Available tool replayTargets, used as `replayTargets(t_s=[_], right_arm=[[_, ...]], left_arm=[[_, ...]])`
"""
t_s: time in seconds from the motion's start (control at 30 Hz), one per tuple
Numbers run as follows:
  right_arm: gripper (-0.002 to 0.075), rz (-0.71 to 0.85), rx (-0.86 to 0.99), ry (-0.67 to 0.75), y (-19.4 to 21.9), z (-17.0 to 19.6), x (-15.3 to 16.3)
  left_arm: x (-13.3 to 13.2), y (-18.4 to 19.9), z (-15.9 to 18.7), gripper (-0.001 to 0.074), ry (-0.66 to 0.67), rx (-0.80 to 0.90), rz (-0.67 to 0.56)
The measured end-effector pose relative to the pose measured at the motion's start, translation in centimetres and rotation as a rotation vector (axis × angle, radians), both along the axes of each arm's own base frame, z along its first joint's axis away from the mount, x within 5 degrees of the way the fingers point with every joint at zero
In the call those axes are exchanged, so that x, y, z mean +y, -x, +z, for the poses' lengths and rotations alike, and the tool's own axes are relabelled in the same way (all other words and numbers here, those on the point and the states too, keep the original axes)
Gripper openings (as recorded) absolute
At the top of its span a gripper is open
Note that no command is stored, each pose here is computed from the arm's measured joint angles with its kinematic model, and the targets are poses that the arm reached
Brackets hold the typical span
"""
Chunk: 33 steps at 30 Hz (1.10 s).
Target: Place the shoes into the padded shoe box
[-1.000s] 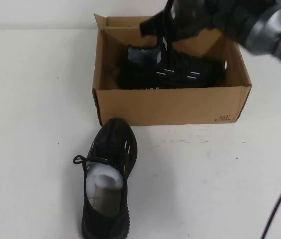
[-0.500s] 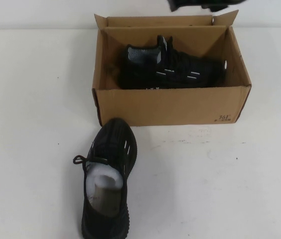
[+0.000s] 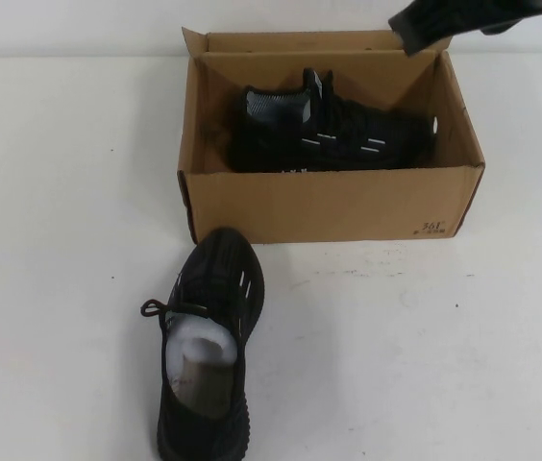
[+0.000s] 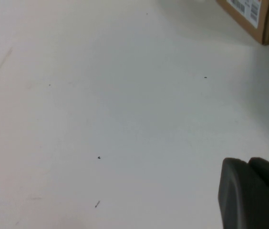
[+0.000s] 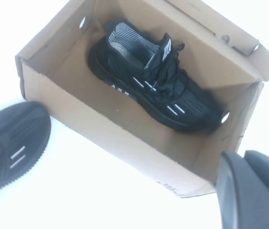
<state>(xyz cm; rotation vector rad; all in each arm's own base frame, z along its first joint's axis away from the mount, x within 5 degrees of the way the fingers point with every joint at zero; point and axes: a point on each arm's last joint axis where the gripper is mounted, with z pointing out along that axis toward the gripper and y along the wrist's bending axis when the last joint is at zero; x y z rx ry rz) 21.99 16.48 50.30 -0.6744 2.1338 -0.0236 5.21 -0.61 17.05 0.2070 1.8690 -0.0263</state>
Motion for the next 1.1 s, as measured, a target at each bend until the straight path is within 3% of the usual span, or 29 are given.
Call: replayTargets(t_s=[0.2,0.33,0.67,0.9,1.1], right_arm=[[-0.0006,-0.049,-0.079,0.1,-0.5,-1.1,-1.2],[-0.0006,-0.011,-0.172,0.086,0.6,-3.0,-2.5],[-0.0006,-0.072,-0.397,-0.226,3.0,-15.2,-10.6],[-0.0006,-0.331,-0.491,-0.453,9.5,-22.7,-15.5],[-0.0006,-0.412,-0.635,-0.462,14.0,-26.5,-16.6]], left_arm=[[0.0,0.0,0.0,-0.0004,0.0,0.0,0.0],[0.0,0.0,0.0,-0.0004,0.0,0.002,0.0],[0.0,0.0,0.0,-0.0004,0.0,0.0,0.0],[0.0,0.0,0.0,-0.0004,0.0,0.0,0.0],[0.0,0.0,0.0,-0.0004,0.0,0.0,0.0]])
